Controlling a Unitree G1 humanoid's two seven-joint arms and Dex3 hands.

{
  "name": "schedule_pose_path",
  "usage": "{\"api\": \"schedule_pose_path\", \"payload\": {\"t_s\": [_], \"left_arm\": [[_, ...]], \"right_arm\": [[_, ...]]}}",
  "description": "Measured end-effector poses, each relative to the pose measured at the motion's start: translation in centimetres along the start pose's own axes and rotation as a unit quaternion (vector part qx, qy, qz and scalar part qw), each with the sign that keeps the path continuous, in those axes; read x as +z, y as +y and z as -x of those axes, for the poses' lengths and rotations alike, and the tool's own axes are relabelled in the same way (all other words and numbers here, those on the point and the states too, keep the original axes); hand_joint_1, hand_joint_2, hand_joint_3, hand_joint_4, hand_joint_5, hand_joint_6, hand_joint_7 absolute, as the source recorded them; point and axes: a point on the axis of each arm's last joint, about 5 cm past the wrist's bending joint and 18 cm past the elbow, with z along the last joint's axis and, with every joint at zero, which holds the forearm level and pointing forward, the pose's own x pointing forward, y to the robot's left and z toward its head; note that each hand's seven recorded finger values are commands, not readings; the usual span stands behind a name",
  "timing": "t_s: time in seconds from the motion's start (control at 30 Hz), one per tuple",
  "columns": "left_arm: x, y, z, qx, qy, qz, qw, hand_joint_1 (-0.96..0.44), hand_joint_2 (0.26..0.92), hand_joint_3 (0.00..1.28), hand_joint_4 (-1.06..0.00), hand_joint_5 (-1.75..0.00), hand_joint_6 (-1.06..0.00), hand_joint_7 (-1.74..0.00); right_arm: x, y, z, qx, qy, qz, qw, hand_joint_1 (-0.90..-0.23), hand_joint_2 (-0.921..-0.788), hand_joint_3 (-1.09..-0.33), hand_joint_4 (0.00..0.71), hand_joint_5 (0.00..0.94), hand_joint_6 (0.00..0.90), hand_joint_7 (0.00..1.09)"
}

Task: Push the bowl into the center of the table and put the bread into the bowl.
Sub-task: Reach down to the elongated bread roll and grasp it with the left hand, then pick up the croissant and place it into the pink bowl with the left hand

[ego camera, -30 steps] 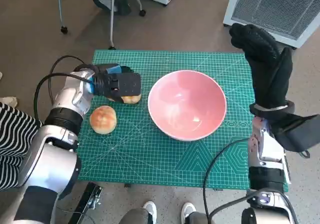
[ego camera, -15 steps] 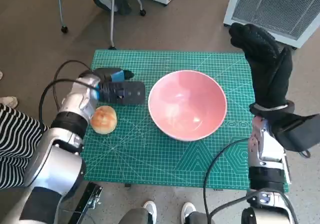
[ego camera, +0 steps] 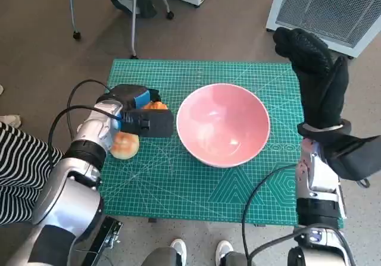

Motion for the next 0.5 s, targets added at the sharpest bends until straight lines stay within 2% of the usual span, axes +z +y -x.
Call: {"api": "schedule_pose_path", "payload": {"t_s": [0.5], "left_arm": [[-0.17,0.07,0.07,0.009,-0.006,-0.001,1.0,0.0,0.92,0.1,-0.6,-1.27,-0.65,-1.13]], "right_arm": [[0.1,-0.01,0.16,-0.001,-0.002,0.002,1.0,-0.712,-0.921,-0.638,0.18,0.003,0.064,0.45]]}}
